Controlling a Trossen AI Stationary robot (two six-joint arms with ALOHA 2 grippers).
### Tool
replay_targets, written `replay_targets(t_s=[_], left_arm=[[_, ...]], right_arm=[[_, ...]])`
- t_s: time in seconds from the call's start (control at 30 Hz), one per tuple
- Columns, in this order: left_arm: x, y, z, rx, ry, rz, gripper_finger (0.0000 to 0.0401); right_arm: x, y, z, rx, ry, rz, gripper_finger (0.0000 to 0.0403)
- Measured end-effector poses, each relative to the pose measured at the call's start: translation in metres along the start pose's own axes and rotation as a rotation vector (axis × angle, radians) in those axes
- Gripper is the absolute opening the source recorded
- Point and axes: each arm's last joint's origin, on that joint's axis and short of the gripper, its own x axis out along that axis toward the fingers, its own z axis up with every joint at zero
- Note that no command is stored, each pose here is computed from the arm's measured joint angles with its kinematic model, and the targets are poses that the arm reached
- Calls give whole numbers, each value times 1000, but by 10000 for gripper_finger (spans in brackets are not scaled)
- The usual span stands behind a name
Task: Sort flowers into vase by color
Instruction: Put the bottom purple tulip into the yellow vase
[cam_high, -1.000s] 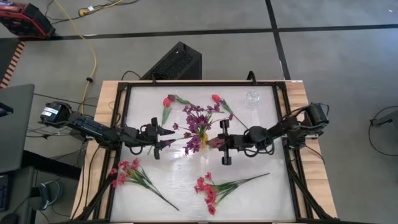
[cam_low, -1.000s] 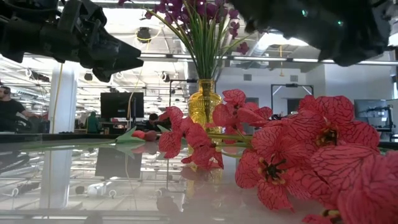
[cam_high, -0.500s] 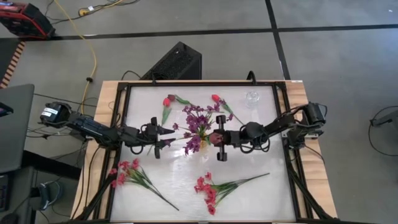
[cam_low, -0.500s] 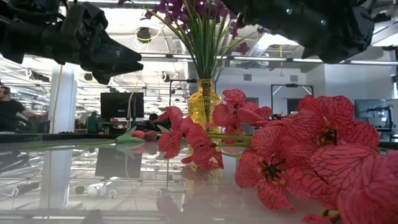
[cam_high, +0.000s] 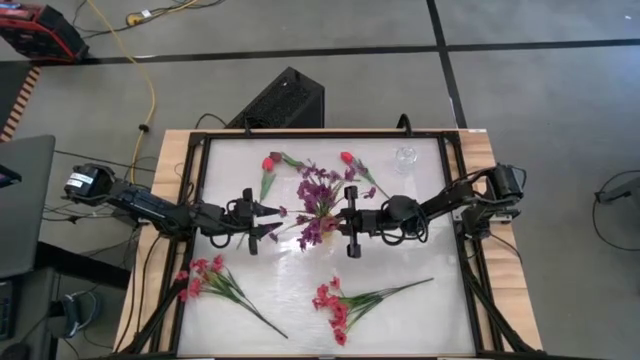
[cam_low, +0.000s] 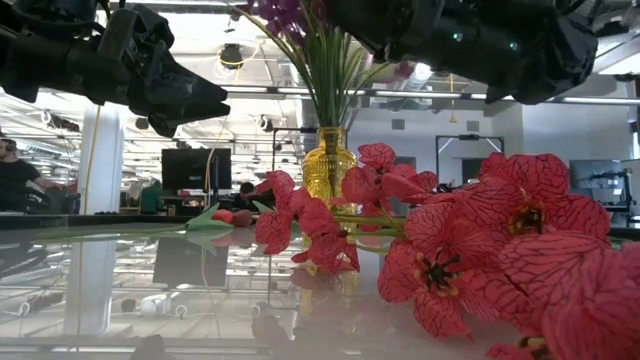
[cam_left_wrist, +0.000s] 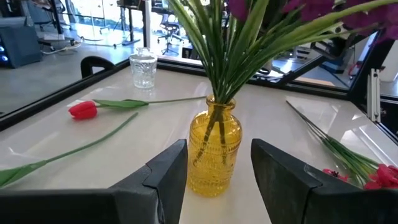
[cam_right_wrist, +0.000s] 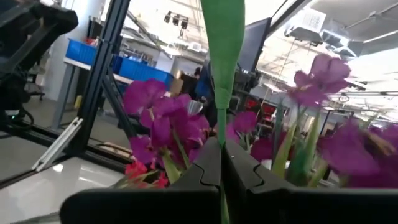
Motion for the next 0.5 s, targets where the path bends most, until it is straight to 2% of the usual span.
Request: replay_targets(t_s=[0.2, 0.37, 0.5], left_arm=[[0, 0, 0, 0, 0, 0, 167], [0, 0, 0, 0, 1, 1, 167], [0, 0, 0, 0, 1, 1, 167]], right_arm=[[0, 0, -3, 5, 27, -7, 23], [-1, 0, -11, 36, 125, -55, 23], [-1, 1, -15, 39, 172, -51, 23]])
